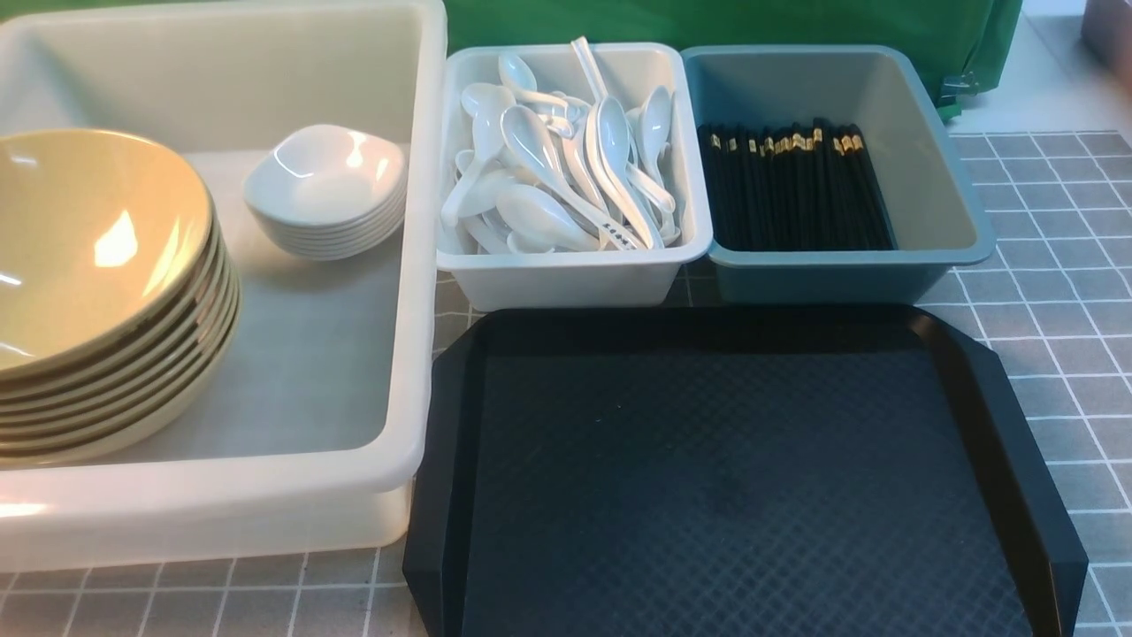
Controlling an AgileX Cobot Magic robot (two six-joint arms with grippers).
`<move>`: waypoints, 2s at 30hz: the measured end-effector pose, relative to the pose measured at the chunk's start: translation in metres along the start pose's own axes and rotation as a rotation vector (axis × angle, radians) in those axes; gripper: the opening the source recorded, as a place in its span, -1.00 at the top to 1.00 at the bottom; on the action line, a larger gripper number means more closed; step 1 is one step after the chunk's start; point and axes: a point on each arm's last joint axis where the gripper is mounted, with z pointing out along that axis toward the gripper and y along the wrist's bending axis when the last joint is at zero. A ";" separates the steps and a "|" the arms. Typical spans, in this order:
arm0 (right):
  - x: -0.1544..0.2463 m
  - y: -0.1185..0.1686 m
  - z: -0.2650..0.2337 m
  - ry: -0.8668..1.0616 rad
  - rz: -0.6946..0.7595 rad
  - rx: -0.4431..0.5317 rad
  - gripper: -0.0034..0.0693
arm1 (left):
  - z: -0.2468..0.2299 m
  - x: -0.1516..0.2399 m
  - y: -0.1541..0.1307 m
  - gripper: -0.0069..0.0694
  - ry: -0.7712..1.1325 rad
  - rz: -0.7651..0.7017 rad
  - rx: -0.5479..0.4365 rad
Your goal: On grey table put chopsticks spoon bowls plates into blue grey white boxes.
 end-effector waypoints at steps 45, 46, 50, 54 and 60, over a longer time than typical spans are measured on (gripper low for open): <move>0.000 0.003 0.000 0.005 -0.061 -0.052 0.72 | 0.000 0.000 0.000 0.84 0.000 0.000 0.000; 0.000 0.003 0.000 0.005 -0.061 -0.052 0.71 | 0.000 0.000 0.000 0.84 0.000 0.000 0.000; 0.000 0.003 0.000 0.005 -0.061 -0.052 0.70 | 0.000 0.000 0.000 0.84 -0.004 0.000 -0.001; 0.000 0.003 0.000 0.005 -0.061 -0.052 0.69 | 0.004 -0.001 0.001 0.84 -0.078 0.001 -0.015; 0.000 0.003 0.000 0.005 -0.061 -0.052 0.69 | 0.023 0.013 0.002 0.84 -0.457 -0.014 -0.074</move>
